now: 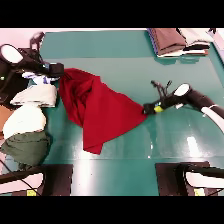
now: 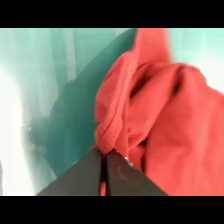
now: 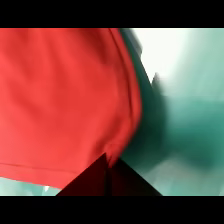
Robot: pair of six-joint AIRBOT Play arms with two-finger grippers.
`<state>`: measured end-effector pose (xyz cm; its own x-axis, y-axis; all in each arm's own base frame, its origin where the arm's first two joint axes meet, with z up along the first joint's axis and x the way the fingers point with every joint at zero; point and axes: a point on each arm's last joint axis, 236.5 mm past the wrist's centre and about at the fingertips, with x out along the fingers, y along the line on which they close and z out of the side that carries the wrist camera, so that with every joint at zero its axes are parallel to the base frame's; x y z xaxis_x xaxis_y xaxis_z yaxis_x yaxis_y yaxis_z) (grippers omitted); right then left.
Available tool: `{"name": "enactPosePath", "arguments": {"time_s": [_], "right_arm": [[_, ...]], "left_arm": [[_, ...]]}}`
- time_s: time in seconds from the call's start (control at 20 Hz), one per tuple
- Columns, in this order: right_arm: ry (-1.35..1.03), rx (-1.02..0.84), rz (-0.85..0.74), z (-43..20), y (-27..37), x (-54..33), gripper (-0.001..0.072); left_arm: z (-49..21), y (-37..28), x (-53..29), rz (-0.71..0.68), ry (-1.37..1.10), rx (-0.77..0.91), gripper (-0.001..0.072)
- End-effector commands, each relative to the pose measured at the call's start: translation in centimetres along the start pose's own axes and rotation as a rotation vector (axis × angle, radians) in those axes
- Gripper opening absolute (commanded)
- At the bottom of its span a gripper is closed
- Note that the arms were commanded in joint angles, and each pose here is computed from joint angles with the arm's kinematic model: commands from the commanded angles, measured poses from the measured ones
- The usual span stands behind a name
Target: Fold the shirts.
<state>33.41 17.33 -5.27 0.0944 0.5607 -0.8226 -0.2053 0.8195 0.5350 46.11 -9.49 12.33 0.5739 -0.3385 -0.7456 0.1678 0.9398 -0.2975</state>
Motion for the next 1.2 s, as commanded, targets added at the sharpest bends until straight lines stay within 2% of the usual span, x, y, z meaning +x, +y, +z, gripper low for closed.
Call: {"name": "enactPosePath", "arguments": {"time_s": [0.0,0.2,0.35,0.55,0.7,0.85,1.0,1.15], "right_arm": [[-0.170,-0.183,-0.031,5.0,3.7,-8.3,0.0012],[-0.624,-0.380,-0.150,9.3,10.2,-28.0,0.0012],[-0.937,-0.487,-0.269,7.4,15.2,-41.0,0.0012],[-1.174,-0.538,-0.436,3.0,18.7,-50.6,0.0012],[-1.239,-0.536,-0.540,1.3,19.5,-54.1,0.0012],[-1.241,-0.530,-0.566,1.8,19.4,-55.5,0.0012],[-1.170,-0.489,-0.502,4.8,17.0,-53.6,0.0012],[-0.974,-0.414,-0.385,9.5,12.0,-46.7,0.0012]], "left_arm": [[4.7,-2.7,-7.9,-0.006,-0.214,0.067,0.0025],[9.4,-9.4,-27.2,-0.037,-0.638,0.220,0.0026],[7.5,-14.3,-41.8,-0.066,-0.936,0.327,0.0026],[2.8,-17.3,-52.0,-0.089,-1.146,0.386,0.0025],[1.6,-18.4,-53.3,-0.135,-1.168,0.394,0.0024],[2.1,-18.8,-50.8,-0.179,-1.088,0.387,0.0024],[4.1,-16.8,-42.6,-0.154,-0.836,0.362,0.0025],[5.9,-13.1,-29.9,-0.136,-0.512,0.285,0.0025]]}}
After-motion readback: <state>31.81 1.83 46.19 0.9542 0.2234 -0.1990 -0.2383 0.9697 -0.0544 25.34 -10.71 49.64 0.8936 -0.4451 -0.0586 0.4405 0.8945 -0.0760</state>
